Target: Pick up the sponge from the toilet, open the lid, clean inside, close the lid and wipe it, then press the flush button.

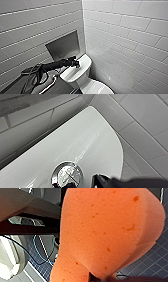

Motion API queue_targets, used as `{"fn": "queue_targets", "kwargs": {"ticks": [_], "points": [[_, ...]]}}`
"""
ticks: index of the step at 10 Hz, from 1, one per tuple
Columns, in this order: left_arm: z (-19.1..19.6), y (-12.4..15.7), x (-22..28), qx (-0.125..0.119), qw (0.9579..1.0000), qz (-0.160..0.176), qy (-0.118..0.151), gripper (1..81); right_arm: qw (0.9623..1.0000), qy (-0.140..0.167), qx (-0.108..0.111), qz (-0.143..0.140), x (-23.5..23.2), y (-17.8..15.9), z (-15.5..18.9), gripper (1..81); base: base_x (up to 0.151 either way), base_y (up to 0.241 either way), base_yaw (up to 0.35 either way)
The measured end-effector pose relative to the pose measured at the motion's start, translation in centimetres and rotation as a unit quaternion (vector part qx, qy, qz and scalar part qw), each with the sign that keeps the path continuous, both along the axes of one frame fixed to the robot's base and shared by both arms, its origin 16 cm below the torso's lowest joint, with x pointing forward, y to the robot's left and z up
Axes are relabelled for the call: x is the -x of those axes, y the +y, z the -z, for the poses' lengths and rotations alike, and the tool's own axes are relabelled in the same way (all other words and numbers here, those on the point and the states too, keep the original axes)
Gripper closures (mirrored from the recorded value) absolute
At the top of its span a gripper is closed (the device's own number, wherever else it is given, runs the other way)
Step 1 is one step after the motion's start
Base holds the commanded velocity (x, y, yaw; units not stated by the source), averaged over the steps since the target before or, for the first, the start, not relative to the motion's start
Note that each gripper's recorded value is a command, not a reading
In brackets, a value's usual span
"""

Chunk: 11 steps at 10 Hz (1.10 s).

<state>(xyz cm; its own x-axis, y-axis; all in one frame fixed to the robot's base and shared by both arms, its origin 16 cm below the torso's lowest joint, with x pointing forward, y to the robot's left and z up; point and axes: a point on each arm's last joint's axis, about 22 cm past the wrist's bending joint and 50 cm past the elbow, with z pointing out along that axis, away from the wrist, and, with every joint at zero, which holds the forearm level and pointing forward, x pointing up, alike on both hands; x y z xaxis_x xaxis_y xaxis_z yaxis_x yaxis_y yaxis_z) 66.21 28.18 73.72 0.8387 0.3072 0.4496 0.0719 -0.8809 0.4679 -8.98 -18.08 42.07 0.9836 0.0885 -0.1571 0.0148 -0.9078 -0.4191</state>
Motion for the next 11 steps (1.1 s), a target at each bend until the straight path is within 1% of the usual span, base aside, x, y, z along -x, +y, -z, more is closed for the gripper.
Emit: {"fn": "queue_targets", "kwargs": {"ticks": [2, 5, 7, 11], "points": [[0.7, 0.1, -0.1, -0.008, 1.0, 0.001, 0.003, 81.1, 1.0, 0.002, 0.0, 0.001, 0.2, 0.0, 0.0, 81.1, 0.0, 0.0, 0.0], [2.9, 0.9, 0.0, -0.017, 0.9997, -0.003, 0.018, 81.1, 0.9998, 0.018, 0.0, 0.001, 1.5, 0.0, -0.2, 81.1, 0.0, 0.0, 0.0], [3.1, 0.7, 0.0, -0.019, 0.9996, 0.0, 0.019, 81.1, 0.9998, 0.017, 0.0, 0.001, 1.5, 0.0, -0.2, 81.1, 0.0, 0.0, 0.0], [3.6, 1.0, -0.3, -0.027, 0.9994, -0.008, 0.023, 81.1, 0.9998, 0.017, 0.0, 0.001, 1.5, 0.0, -0.2, 81.1, 0.0, 0.0, 0.0]]}}
